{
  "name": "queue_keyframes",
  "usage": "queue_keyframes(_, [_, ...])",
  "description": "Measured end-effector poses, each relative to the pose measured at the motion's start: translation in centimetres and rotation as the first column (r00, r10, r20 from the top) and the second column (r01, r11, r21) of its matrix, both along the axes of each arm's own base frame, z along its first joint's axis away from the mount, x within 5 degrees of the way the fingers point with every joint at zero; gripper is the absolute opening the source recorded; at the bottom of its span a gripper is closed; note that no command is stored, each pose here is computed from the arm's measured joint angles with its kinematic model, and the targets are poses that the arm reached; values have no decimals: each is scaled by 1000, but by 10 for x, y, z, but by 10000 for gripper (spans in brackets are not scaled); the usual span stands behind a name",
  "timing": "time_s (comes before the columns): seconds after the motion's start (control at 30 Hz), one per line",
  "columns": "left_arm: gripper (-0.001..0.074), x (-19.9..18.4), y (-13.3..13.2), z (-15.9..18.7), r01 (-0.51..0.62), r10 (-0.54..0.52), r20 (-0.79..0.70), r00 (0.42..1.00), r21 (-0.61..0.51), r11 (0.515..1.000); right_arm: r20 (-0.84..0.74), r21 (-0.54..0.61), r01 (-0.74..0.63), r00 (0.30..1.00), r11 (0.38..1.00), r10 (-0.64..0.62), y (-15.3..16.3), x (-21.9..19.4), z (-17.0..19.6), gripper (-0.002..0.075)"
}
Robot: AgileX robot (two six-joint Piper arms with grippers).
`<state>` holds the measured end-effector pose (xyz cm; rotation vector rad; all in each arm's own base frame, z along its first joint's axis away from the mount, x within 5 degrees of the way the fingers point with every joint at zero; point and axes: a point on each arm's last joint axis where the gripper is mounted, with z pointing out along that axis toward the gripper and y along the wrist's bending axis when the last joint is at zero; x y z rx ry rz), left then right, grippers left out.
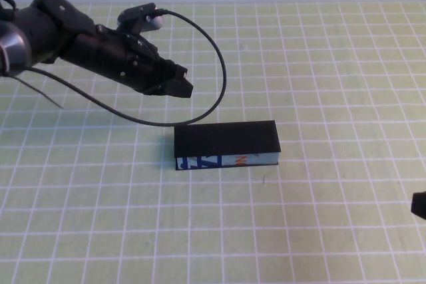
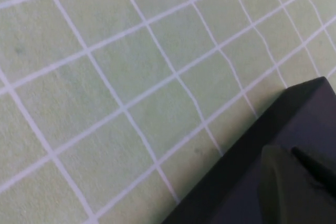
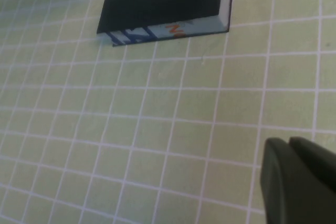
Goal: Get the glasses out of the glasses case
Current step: Pick up the glasses from the glasses case
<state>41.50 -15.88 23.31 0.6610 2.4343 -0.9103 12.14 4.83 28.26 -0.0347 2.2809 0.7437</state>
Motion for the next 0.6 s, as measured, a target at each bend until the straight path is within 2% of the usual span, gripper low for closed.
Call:
queue_keyframes(0.17, [-4,24,-7,-10,3,-3,-30,1000,-3,1000,-56,-59,-135,990,989,132,9,43,12,-18])
queue_keyframes(0.37, [-4,41,-17,-31,19,-20,-56,998,-3,1000,-60,-105,-318,948,942,313,56,77,15,-17])
queue_keyframes(0.47, [-4,44,-23,-44,31,-31,-80,996,0,1000,-84,-179,-413,911,893,404,86,90,8,-18])
queue_keyframes(0.6, [-4,43,-28,-59,47,-45,-110,993,16,999,-102,-302,-525,847,795,521,122,104,-3,-18])
